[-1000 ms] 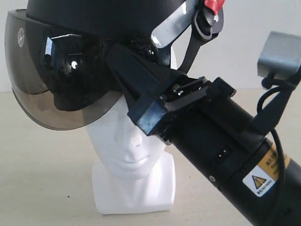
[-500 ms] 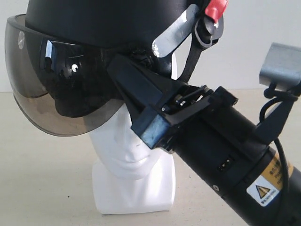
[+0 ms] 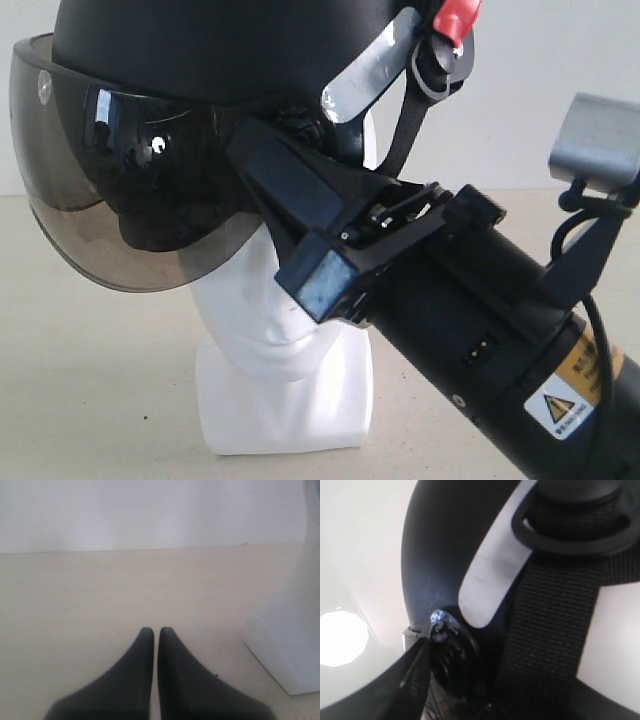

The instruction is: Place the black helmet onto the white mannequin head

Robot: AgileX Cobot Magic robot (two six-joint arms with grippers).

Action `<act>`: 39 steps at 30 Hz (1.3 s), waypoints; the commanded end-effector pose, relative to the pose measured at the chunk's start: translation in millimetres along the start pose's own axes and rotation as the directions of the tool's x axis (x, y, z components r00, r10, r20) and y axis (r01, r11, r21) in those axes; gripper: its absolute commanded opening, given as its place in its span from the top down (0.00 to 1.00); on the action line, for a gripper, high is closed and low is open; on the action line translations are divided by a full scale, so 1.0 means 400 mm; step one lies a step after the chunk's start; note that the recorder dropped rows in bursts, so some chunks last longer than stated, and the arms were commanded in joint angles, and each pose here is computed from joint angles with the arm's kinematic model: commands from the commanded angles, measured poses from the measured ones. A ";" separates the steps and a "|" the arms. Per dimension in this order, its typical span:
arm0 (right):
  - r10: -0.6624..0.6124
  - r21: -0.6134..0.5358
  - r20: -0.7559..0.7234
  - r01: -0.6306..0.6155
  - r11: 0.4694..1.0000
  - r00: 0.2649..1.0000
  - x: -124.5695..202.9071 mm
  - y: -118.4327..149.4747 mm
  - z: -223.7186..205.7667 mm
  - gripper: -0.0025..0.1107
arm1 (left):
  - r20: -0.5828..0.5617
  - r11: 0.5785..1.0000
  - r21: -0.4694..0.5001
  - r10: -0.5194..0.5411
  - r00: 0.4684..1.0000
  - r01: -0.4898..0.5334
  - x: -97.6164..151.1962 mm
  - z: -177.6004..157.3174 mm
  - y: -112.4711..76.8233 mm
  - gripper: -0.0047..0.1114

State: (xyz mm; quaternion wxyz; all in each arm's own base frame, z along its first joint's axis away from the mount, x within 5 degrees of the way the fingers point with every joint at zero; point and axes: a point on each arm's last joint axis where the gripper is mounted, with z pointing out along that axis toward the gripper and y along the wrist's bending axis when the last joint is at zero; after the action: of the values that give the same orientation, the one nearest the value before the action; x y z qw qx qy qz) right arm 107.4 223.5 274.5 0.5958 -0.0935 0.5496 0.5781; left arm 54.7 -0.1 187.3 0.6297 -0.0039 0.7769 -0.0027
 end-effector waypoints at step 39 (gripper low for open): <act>-0.060 0.180 0.044 0.051 0.982 0.997 -0.016 -0.051 -0.015 0.98 | 0.567 0.970 0.241 -0.110 0.816 -0.036 -0.559 0.022 -0.053 0.92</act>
State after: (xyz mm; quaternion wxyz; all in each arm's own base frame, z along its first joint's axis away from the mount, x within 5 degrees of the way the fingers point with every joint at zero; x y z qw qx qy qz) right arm 107.2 223.4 273.7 0.6099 -0.1095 0.5482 0.5617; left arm 82.5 -10.8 368.7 0.8385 -0.0089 0.5300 -0.1262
